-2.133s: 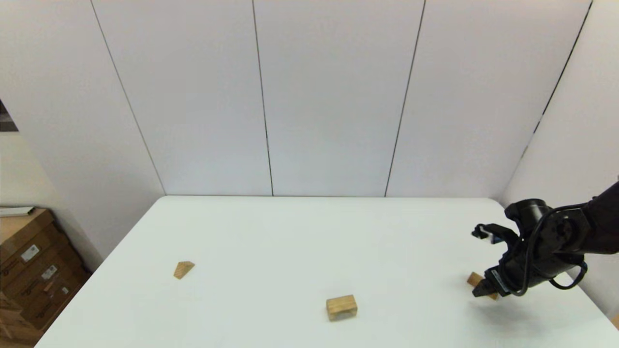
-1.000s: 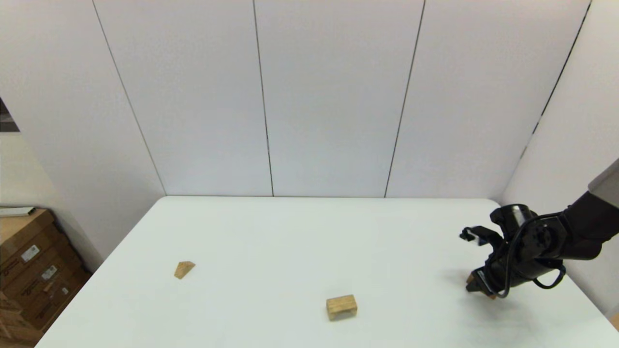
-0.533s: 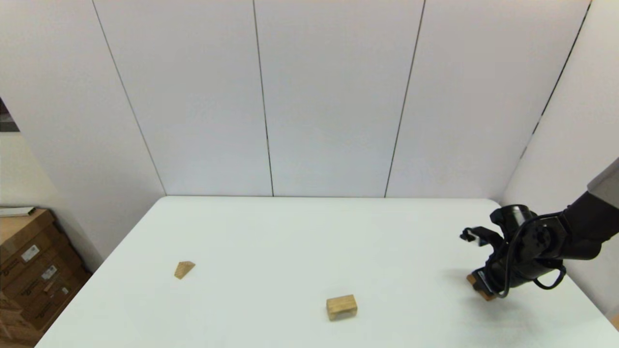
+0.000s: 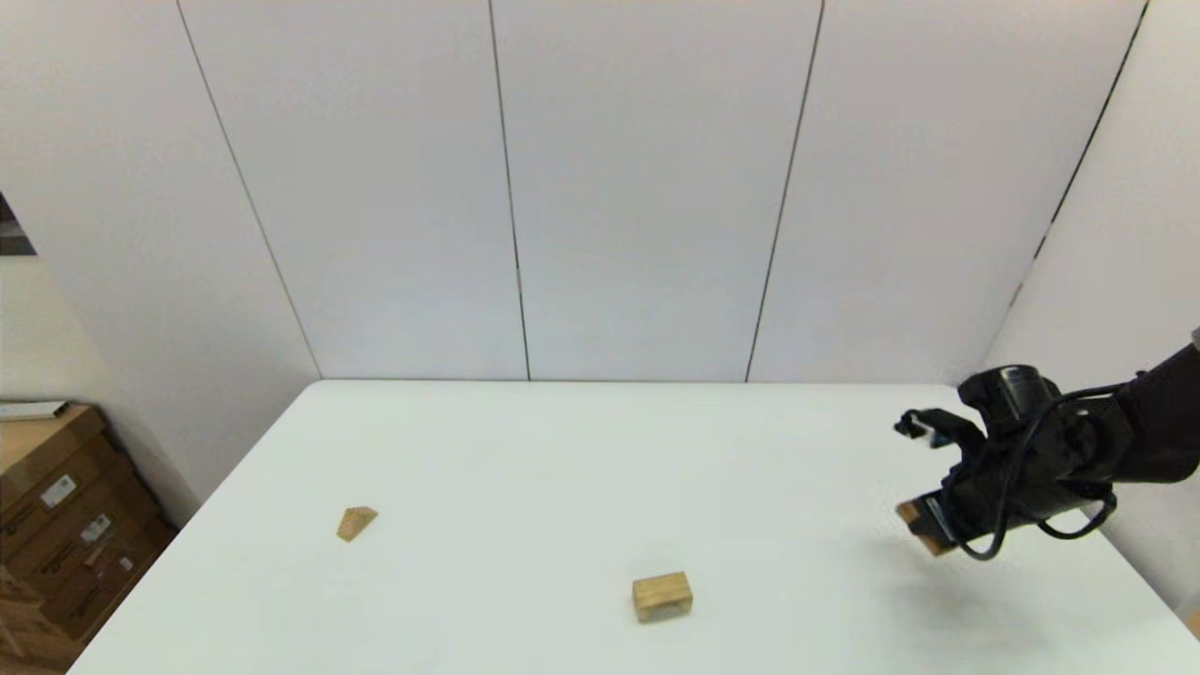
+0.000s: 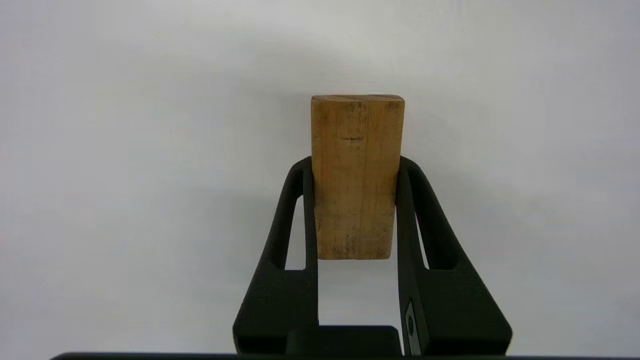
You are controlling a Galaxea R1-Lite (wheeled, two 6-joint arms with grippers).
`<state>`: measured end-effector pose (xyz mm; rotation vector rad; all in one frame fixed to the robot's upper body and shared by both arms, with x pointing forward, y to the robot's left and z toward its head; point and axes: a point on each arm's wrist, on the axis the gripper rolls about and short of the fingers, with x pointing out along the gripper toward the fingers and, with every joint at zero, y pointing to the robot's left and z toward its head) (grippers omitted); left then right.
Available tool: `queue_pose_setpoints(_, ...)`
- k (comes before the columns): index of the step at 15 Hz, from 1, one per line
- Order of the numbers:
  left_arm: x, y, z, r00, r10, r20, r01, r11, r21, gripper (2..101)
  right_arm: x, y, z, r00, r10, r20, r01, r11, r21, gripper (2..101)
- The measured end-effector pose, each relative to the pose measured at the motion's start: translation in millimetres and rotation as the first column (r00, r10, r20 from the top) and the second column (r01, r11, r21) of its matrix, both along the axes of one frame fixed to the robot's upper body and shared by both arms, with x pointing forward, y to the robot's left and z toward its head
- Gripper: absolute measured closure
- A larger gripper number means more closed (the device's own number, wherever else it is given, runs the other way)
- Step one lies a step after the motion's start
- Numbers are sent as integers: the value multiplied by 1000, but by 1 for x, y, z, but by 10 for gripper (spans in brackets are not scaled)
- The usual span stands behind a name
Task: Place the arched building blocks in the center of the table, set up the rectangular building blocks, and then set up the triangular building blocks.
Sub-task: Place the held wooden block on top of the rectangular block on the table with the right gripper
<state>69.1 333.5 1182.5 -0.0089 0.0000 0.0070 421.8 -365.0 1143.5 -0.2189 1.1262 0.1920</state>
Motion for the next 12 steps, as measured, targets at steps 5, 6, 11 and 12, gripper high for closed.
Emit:
queue_pose_setpoints(5, 0, 0, 0, 1000, 0, 0, 0, 1000, 0, 54, -27, 92, 63, 965, 225, 133, -236, 969, 71, 776)
queue_pose_setpoints(6, 0, 0, 0, 1000, 0, 0, 0, 1000, 0, 54, -35, 110, 69, 949, 284, 136, -296, 953, 72, 776)
queue_pose_setpoints(11, 0, 0, 0, 1000, 0, 0, 0, 1000, 0, 54, -71, 191, 79, 820, 554, 143, -565, 823, 51, 776)
queue_pose_setpoints(12, 0, 0, 0, 1000, 0, 0, 0, 1000, 0, 54, -72, 201, 76, 793, 593, 139, -602, 797, 39, 776)
